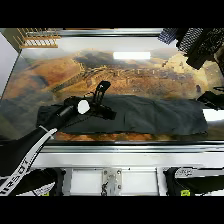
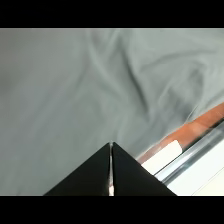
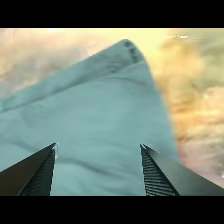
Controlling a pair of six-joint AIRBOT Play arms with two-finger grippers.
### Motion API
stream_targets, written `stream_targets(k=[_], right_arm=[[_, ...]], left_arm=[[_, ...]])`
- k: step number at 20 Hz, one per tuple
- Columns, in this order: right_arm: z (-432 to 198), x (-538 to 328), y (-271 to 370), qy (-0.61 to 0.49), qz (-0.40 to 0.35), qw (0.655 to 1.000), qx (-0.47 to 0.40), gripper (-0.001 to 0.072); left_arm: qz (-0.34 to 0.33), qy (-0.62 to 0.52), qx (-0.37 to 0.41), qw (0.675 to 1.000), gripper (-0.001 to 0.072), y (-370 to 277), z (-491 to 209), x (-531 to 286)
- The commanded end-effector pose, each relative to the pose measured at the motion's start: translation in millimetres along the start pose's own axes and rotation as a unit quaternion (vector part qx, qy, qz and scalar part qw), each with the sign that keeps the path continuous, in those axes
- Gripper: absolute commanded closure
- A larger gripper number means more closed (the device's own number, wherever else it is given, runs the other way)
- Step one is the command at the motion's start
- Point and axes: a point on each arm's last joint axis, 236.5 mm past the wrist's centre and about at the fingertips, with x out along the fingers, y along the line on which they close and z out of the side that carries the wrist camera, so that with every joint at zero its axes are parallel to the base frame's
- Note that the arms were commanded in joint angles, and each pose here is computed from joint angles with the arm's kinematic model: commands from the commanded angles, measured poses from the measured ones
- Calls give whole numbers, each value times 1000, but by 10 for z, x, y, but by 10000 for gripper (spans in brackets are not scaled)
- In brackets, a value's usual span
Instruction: Fold the clothes and pants, and hang the long-sleeved shirts on hangers.
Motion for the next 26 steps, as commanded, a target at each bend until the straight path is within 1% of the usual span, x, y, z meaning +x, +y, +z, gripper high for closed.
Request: stream_targets(k=[1, 4, 6, 9, 15, 21, 22, 23, 24, 25, 26], right_arm=[[-83, -82, -307, 12, -4, 1000, 23, 152], [-412, -55, -708, 59, 11, 996, 64, 151], [-703, 28, -827, 108, 38, 991, 70, 147], [-910, 191, -898, 143, 64, 985, 69, 147], [-956, 492, -544, 160, 151, 974, 61, 148], [-1058, 752, -145, 203, 174, 963, 27, 156], [-1062, 776, -97, 206, 175, 963, 20, 226], [-1059, 790, -58, 206, 177, 962, 8, 317], [-1060, 798, -33, 207, 178, 962, 3, 427], [-1062, 800, -23, 208, 178, 962, 1, 575], [-1056, 791, -21, 207, 177, 962, 1, 693]], left_arm=[[-7, 21, 4, 1000, 696, -111, 130, 93], [-9, 29, 7, 1000, 696, -121, 186, 146], [-7, 32, 5, 999, 696, -102, 178, 195], [-7, 41, 3, 999, 696, -88, 135, 234], [-7, 45, 3, 999, 696, -90, 115, 232], [-7, 47, 1, 999, 696, -90, 106, 231], [-7, 47, 1, 999, 696, -89, 105, 232], [-7, 48, 1, 999, 696, -88, 105, 234], [-7, 48, 1, 999, 696, -86, 103, 236], [-7, 48, 1, 999, 696, -84, 101, 242], [-6, 50, -1, 999, 696, -78, 95, 254]])
